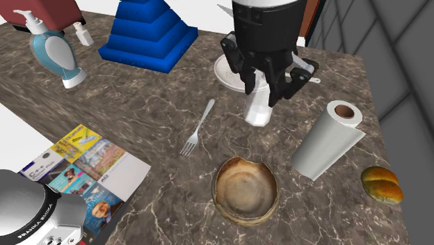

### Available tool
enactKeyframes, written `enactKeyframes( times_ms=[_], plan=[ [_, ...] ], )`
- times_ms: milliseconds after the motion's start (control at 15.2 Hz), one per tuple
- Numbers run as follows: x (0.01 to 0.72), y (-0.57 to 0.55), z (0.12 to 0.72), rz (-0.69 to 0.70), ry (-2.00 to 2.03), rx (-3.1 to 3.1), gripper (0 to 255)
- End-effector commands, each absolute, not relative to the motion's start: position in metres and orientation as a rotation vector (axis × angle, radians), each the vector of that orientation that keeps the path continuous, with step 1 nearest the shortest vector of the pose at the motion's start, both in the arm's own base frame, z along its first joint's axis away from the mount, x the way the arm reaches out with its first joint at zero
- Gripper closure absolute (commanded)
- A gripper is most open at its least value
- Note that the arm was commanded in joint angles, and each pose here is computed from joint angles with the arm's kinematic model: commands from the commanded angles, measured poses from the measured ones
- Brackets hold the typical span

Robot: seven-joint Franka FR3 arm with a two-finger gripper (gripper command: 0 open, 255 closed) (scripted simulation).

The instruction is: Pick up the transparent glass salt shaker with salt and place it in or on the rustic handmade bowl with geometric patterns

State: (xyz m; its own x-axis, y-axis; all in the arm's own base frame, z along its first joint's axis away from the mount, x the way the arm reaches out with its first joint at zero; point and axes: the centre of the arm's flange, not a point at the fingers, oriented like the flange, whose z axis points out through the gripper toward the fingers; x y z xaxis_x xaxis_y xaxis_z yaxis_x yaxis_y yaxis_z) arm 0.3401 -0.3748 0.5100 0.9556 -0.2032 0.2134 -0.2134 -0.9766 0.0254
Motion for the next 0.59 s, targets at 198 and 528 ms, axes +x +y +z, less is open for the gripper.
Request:
enactKeyframes(
  times_ms=[198, 528],
  plan=[
    [0.281, -0.405, 0.517, 0.326, -0.325, 3.059, 255],
    [0.235, -0.428, 0.516, 0.326, -0.325, 3.059, 255]
  ],
)
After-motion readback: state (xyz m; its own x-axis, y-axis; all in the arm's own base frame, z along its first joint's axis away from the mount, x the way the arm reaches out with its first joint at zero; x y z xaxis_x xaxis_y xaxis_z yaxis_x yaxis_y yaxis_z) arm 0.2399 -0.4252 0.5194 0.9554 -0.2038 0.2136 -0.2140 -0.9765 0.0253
